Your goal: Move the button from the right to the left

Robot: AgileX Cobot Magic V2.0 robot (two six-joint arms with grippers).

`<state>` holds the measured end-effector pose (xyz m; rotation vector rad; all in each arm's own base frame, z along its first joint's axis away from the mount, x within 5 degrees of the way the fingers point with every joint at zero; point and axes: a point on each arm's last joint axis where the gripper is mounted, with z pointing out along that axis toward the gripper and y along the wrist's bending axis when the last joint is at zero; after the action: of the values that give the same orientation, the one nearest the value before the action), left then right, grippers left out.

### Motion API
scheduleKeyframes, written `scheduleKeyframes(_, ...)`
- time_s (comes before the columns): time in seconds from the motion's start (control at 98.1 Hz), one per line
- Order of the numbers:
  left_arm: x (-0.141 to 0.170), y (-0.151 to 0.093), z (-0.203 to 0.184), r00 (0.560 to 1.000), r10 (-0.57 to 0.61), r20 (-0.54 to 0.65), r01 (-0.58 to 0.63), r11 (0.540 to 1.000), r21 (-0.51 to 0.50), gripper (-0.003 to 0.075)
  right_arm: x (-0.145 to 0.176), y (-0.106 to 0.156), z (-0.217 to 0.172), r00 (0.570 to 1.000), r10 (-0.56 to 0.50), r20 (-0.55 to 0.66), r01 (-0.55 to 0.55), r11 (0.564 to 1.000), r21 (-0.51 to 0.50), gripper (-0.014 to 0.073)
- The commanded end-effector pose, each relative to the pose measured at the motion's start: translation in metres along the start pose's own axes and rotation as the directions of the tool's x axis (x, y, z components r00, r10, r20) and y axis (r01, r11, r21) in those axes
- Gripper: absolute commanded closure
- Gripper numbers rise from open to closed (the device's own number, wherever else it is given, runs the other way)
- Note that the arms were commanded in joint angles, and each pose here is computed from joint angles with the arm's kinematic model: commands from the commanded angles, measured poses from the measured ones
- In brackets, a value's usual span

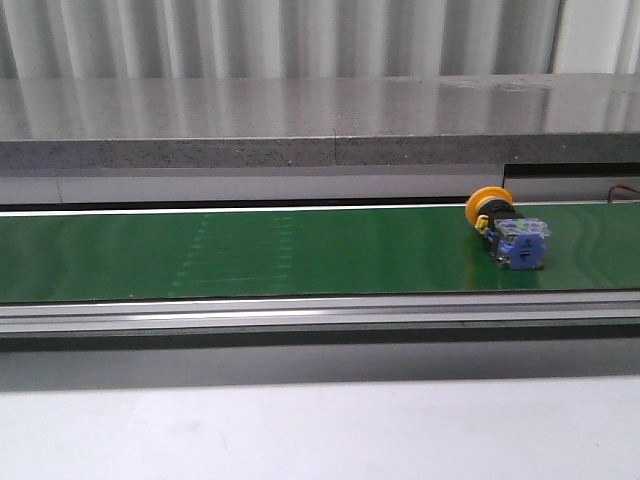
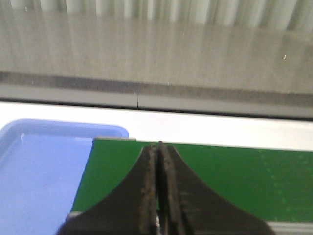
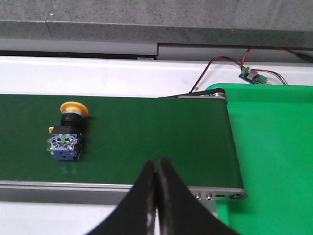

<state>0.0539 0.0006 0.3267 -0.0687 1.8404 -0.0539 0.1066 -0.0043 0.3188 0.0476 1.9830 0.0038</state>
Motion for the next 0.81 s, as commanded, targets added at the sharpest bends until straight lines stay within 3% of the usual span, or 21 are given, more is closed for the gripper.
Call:
scheduleKeyframes(0.0, -0.022, -0.002, 0.008, 0.997, -0.018, -0.078, 0.018, 1.000, -0.003, 0.0740, -0.013, 0.000, -0.004, 0.996, -0.012, 0.090, 0.011, 1.000, 0.009, 0.0662)
scheduleKeyframes(0.092, -0.028, -0.003, 0.019, 0.982, -0.014, -0.187, 0.012, 1.000, -0.015, 0.0740, -0.013, 0.000, -0.004, 0.996, -0.012, 0.090, 0.011, 1.000, 0.009, 0.0662)
scheduleKeyframes(0.306, -0.028, -0.004, 0.041, 0.956, -0.020, -0.291, 0.014, 1.000, -0.022, 0.0740, -0.013, 0.000, -0.004, 0.996, -0.012, 0.090, 0.011, 1.000, 0.009, 0.0662)
scheduleKeyframes(0.795, -0.025, -0.003, 0.045, 0.943, -0.017, -0.333, 0.008, 1.000, -0.028, 0.0740, -0.013, 0.000, -0.004, 0.996, -0.012, 0.090, 0.011, 1.000, 0.009, 0.0662)
